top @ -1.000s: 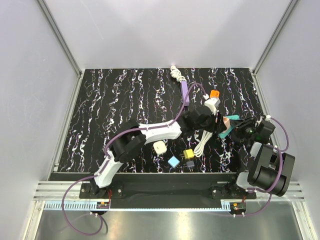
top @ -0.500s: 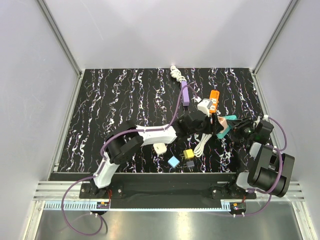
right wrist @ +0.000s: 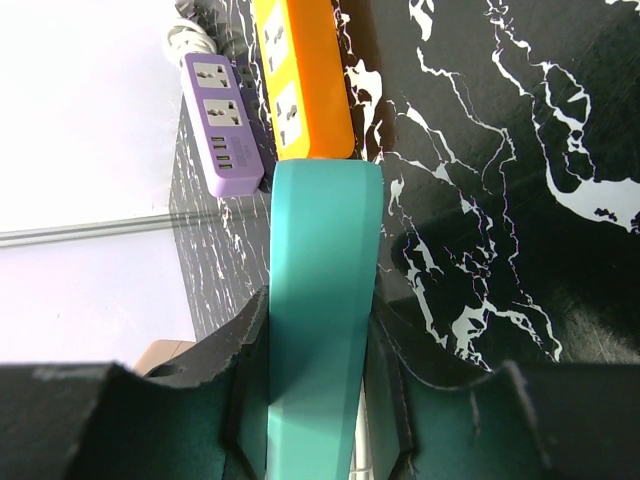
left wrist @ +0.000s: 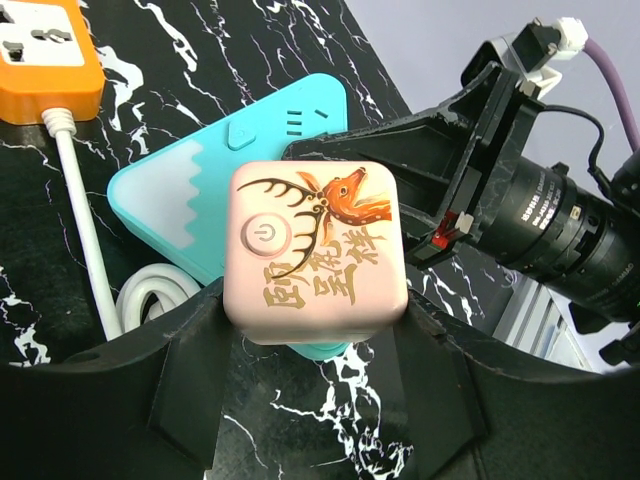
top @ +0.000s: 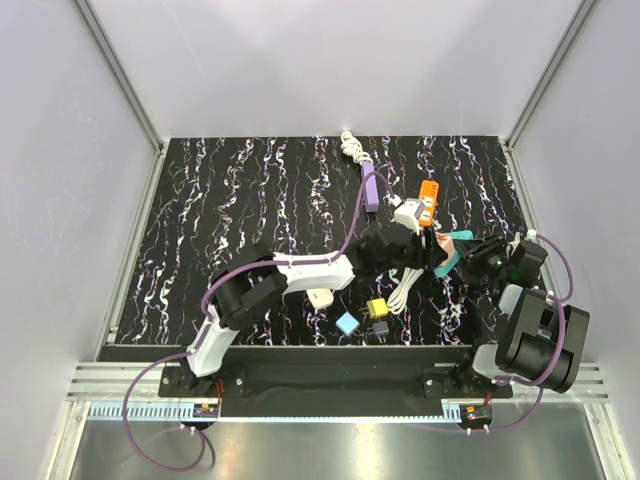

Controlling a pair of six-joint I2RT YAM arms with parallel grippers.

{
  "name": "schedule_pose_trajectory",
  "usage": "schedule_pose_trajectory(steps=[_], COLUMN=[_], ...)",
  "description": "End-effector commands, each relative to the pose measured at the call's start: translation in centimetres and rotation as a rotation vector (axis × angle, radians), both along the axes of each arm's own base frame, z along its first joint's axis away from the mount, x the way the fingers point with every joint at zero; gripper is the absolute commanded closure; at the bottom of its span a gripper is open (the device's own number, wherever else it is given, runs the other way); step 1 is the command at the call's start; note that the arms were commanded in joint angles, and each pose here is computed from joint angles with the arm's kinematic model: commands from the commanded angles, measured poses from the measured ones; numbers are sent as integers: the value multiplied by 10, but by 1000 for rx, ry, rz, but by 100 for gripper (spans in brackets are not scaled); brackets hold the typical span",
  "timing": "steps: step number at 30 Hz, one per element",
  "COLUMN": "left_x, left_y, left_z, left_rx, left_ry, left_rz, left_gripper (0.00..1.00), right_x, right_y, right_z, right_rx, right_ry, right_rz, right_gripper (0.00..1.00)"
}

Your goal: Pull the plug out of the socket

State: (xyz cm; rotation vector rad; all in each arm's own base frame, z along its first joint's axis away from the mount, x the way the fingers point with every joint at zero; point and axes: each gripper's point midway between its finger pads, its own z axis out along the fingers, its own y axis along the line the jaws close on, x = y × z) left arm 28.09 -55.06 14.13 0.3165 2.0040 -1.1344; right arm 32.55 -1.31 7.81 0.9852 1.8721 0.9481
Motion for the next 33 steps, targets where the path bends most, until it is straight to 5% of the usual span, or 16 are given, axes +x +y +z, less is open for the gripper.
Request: schedule_pose_trajectory(steps=[1,6,22,28,33], left_x=[53,45,62,69,74], left_y=[28,1,62,33,19], left_z=[191,204,216,209,227], left_rx=[-464,-402,-556,-604,-553], left_ry=[-208,-282,-229,-153,-233], left_rz=[250,179,308,262,236], left_gripper=[100,100,100,100,100], right_x=[-5,-5,-5,-5,-5], right_y=[-20,-18,-19,-18,-18], right_z=[-24,-24,-25,-25,-26], right_rx=[-120,-118,-120,-119,-119], right_ry=[47,50,53,54,60], right_rz=[-45,-41,-46,-44,-43], right_gripper=[100,100,100,100,100])
